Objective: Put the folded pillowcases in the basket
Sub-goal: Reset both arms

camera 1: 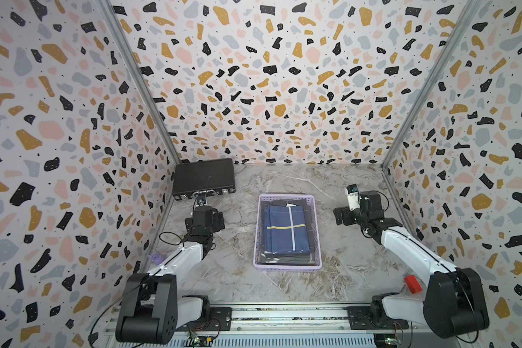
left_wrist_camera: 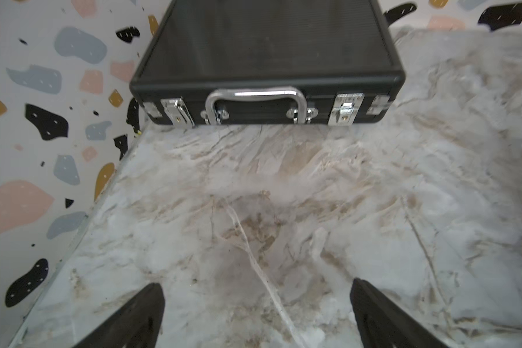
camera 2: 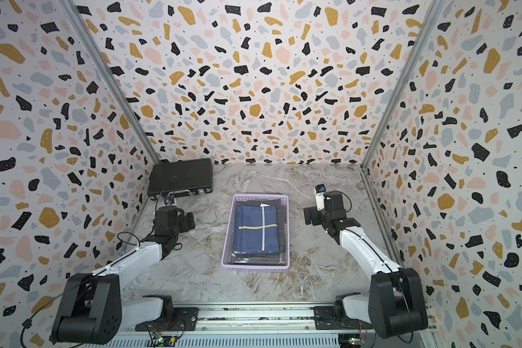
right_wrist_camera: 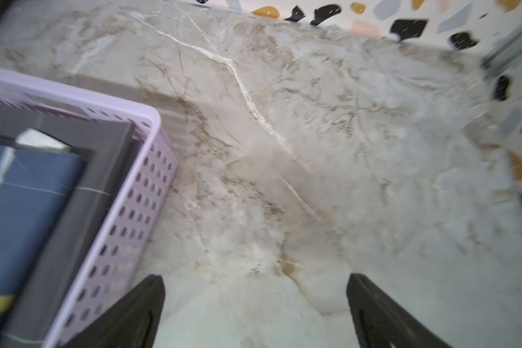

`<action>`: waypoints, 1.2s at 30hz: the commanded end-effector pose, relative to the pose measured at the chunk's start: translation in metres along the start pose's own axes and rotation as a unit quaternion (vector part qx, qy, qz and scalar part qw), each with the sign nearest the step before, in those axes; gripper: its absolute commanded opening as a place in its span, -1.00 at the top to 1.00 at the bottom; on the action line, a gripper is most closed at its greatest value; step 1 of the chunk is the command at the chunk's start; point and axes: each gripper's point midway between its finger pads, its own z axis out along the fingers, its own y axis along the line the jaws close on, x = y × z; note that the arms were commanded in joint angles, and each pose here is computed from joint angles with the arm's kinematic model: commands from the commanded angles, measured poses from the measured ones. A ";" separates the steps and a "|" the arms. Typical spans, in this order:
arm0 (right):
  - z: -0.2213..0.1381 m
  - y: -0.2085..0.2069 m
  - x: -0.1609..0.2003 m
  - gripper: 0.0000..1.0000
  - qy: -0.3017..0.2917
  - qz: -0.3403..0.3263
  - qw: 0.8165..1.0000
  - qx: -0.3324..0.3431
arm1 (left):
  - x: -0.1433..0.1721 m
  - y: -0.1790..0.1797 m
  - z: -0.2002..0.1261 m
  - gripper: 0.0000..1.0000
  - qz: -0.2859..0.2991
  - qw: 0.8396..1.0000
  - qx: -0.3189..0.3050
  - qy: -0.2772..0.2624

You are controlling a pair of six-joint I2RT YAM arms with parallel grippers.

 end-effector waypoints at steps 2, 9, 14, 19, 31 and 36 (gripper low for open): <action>-0.006 -0.027 -0.009 -1.00 -0.106 -0.087 0.988 0.070 | -0.022 -0.002 0.012 -1.00 -0.008 0.999 0.002 -0.044; 0.027 -0.039 0.036 -1.00 -0.144 0.006 0.987 0.078 | -0.018 -0.011 0.005 -1.00 0.007 0.994 0.001 -0.106; 0.037 -0.044 0.045 -1.00 -0.138 0.017 0.986 0.092 | -0.006 -0.016 0.002 -1.00 0.015 0.988 -0.004 -0.155; 0.047 -0.063 0.045 -1.00 -0.117 0.049 0.985 0.116 | -0.007 -0.018 0.001 -1.00 0.018 0.989 0.001 -0.148; 0.046 -0.063 0.047 -1.00 -0.108 0.052 0.986 0.118 | -0.007 -0.026 0.001 -1.00 0.034 0.989 0.015 -0.144; 0.046 -0.063 0.046 -1.00 -0.114 0.050 0.985 0.118 | -0.006 -0.044 -0.004 -1.00 0.066 0.985 0.050 -0.152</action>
